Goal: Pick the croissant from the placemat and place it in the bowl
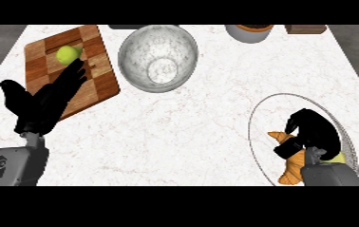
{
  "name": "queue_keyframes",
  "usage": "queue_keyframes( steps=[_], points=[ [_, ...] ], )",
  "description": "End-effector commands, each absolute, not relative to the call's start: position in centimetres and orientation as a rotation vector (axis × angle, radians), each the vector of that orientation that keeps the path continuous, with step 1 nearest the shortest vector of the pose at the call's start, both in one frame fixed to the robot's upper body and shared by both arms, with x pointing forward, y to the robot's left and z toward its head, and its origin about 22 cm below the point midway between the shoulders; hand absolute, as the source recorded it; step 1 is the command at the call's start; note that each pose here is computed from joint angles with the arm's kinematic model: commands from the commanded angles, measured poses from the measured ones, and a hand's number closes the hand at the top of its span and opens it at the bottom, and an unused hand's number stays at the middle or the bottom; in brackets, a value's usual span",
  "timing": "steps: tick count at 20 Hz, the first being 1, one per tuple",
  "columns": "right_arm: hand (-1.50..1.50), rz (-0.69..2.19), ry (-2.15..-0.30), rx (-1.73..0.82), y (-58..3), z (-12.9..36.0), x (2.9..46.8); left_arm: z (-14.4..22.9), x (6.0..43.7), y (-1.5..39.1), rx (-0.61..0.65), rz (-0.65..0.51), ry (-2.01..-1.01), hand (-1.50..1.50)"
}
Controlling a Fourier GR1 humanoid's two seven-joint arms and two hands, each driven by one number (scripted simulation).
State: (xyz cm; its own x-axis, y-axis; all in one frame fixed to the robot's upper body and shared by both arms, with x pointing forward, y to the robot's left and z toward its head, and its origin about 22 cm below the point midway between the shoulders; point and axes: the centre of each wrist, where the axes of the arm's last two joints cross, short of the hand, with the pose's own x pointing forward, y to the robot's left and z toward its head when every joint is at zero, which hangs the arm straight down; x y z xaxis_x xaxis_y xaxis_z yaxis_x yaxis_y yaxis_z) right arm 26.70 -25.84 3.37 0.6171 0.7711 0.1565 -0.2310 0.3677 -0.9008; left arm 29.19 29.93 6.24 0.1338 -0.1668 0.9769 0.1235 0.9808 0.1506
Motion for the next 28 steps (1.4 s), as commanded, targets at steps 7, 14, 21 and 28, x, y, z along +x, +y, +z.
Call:
queue_keyframes(
  steps=[7,14,21,28],
  points=[
    [1.50,0.872,-0.841,-0.954,-16.7,6.5,20.3,6.0,28.7,29.4,0.046,-0.194,-1.411,0.00],
    [1.50,0.859,-0.989,-1.008,-12.8,13.4,17.2,5.4,28.5,27.9,0.042,-0.210,-1.405,0.00],
    [1.50,0.875,-1.067,-1.124,-10.9,19.1,14.4,6.3,28.4,29.8,0.041,-0.207,-1.413,0.00],
    [1.50,0.910,-1.137,-1.190,-9.7,20.7,15.3,5.6,29.3,29.2,0.032,-0.214,-1.420,0.00]
  ],
)
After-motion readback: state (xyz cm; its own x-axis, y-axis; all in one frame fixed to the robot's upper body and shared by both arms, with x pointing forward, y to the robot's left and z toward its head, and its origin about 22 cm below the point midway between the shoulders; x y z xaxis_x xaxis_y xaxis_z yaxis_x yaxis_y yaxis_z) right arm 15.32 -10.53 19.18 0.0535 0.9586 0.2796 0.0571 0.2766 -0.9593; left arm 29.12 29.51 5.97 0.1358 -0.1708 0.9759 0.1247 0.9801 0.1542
